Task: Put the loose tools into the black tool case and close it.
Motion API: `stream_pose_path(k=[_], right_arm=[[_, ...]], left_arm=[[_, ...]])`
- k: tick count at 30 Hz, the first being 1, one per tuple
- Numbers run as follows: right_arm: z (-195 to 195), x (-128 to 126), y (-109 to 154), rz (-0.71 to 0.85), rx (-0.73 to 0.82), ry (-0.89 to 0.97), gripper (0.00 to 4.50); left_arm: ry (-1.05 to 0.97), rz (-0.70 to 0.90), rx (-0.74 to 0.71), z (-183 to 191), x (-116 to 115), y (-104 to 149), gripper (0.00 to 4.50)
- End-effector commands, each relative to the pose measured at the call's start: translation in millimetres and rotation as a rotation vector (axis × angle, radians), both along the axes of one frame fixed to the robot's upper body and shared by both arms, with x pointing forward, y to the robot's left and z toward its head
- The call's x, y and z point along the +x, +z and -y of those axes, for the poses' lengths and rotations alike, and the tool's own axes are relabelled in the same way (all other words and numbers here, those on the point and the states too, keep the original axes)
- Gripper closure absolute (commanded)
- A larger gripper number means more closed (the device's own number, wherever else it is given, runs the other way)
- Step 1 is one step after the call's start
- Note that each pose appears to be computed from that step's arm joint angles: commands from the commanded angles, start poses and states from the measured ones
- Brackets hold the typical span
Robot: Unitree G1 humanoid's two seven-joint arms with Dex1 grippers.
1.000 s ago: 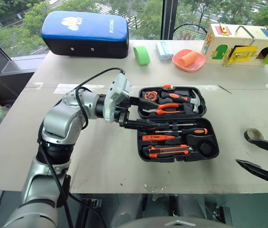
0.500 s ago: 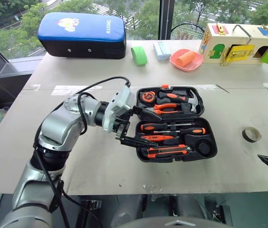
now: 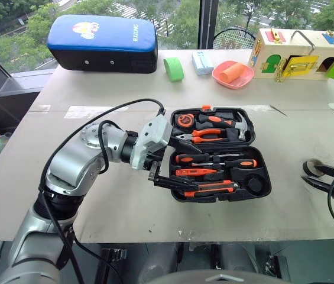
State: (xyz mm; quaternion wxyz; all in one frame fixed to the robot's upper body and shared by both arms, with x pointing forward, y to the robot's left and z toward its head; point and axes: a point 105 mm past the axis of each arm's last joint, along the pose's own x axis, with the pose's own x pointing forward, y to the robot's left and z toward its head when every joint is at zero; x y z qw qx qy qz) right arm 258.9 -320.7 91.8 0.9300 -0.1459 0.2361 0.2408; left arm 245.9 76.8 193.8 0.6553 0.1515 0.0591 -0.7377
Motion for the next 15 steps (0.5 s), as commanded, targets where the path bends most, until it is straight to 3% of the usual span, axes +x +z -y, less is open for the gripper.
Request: stream_pose_path(k=[1,2,3,8,15], right_arm=[[-0.8,4.8,0.1,0.020,-0.016,0.011,3.87],[-1.2,5.4,-0.6,0.023,-0.025,0.019,4.35],[-1.6,5.7,-0.2,0.027,-0.031,0.026,4.44],[-13.2,7.8,20.6,0.081,-0.028,0.128,4.44],[-102.0,-15.5,66.5,0.084,0.071,0.618,4.44]], left_arm=[[-0.010,0.036,-0.004,-0.3,-2.2,6.3,0.00],[-0.010,0.037,-0.002,-0.4,-1.8,6.0,0.00],[-0.011,0.037,-0.001,-0.5,-1.7,5.8,0.00],[-0.026,0.024,0.011,-1.5,-3.6,3.5,0.00],[-0.032,0.011,0.037,-5.2,-4.3,-3.3,0.00]])
